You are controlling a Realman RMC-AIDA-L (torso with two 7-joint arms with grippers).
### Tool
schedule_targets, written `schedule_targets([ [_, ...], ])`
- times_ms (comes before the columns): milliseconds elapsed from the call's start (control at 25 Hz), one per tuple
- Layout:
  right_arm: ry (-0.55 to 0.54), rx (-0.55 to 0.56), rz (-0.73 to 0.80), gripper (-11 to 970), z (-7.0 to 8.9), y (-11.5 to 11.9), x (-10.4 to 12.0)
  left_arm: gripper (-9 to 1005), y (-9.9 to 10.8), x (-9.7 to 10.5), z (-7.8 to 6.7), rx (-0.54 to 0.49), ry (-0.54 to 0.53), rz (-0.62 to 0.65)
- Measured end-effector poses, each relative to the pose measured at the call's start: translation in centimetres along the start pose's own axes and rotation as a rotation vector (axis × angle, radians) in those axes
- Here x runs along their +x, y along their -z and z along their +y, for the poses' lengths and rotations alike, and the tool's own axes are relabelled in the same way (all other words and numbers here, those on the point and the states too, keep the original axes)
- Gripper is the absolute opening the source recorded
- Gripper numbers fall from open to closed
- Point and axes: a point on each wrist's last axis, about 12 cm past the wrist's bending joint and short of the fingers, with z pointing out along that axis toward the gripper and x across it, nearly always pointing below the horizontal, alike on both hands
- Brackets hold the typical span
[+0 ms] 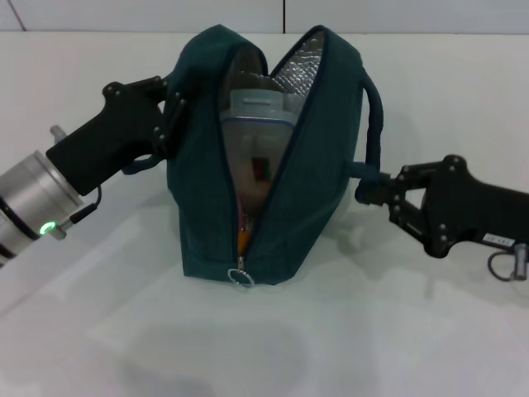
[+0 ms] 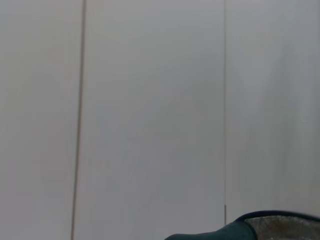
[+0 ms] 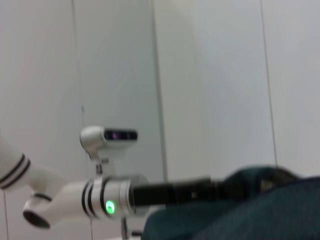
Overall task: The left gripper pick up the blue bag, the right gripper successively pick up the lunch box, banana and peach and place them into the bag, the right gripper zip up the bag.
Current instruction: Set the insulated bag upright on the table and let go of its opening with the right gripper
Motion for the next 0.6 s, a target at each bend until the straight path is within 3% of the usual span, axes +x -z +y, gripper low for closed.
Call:
schedule_targets([
  [200,0.036,-0.021,-0.011,73,-1.0,0.1,-1.1,54,1.1,0.8,-1.1,-0.025,-0.003,-0.033],
  [280,0.035,-0.091,0.033,74,-2.7,-0.3,-2.8,87,1.3,1.4,-2.0,-0.035,-0.017,-0.051],
  [600,0.029,-0.2,0.087,92,-3.0,-0.9,-3.7,218,1.6,1.7,-3.5,-0.017,-0.052,-0.1],
])
